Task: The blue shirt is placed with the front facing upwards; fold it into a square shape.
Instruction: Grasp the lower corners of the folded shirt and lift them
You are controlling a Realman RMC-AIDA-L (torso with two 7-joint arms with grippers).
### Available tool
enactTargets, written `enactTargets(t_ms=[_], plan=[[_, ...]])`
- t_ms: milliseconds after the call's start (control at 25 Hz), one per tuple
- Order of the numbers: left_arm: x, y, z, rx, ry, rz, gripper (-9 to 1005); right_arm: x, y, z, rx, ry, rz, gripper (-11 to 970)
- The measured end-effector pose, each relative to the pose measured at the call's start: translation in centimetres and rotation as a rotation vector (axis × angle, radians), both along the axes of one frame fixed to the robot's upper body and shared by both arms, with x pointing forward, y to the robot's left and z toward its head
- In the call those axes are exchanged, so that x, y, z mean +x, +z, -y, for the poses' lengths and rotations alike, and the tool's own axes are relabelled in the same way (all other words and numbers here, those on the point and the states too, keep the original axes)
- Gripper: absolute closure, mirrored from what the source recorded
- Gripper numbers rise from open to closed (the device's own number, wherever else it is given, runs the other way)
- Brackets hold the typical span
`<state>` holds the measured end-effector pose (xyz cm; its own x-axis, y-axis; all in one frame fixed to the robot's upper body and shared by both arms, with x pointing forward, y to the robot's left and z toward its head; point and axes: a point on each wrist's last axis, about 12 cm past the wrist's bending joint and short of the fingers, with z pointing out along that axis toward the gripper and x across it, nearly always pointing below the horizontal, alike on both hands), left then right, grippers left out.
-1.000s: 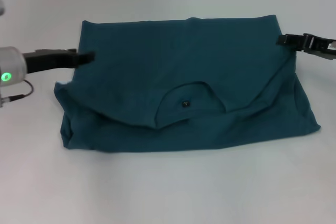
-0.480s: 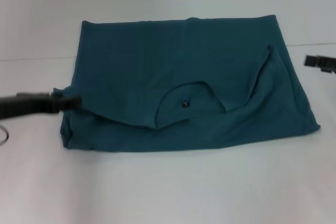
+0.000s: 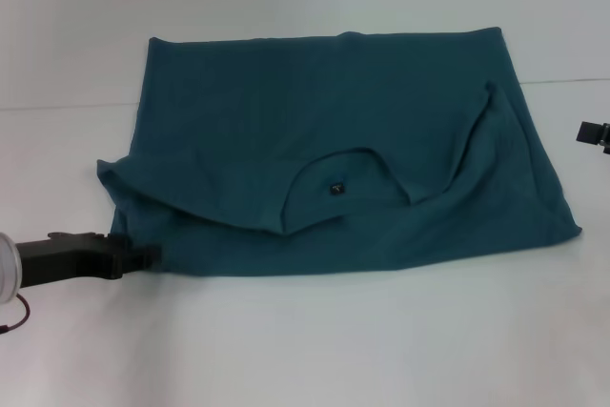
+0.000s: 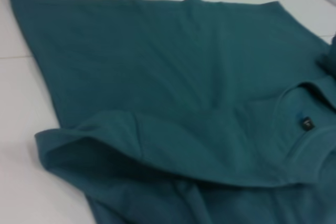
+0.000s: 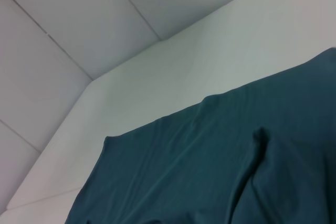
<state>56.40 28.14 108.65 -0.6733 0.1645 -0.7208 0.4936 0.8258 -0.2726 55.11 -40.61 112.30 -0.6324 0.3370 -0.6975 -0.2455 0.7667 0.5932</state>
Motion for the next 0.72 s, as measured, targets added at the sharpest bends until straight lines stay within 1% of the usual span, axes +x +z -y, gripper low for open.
enactTargets(t_ms=[280,400,600,720], plan=[[0.8,-1.3,0.8,0.026,-0.004,-0.007,385,-0.3,-0.3,-0.4,0.013,0.012,-0.009,153],[1.1,-1.7,0.9,0.04,0.019,0.001,387,-0.4,-0.4,-0.5,0.021,0.02,-0.01,154],[1.4,-2.2,1.3,0.048,0.004,-0.015,404,-0.6,-0.1,-0.6,0.015,0.051,-0.008,156],[1.4,-2.2,1.5,0.048,0.001,-0.018,531,-1.0,0.8,0.1,-0.024,0.115,-0.013,157]])
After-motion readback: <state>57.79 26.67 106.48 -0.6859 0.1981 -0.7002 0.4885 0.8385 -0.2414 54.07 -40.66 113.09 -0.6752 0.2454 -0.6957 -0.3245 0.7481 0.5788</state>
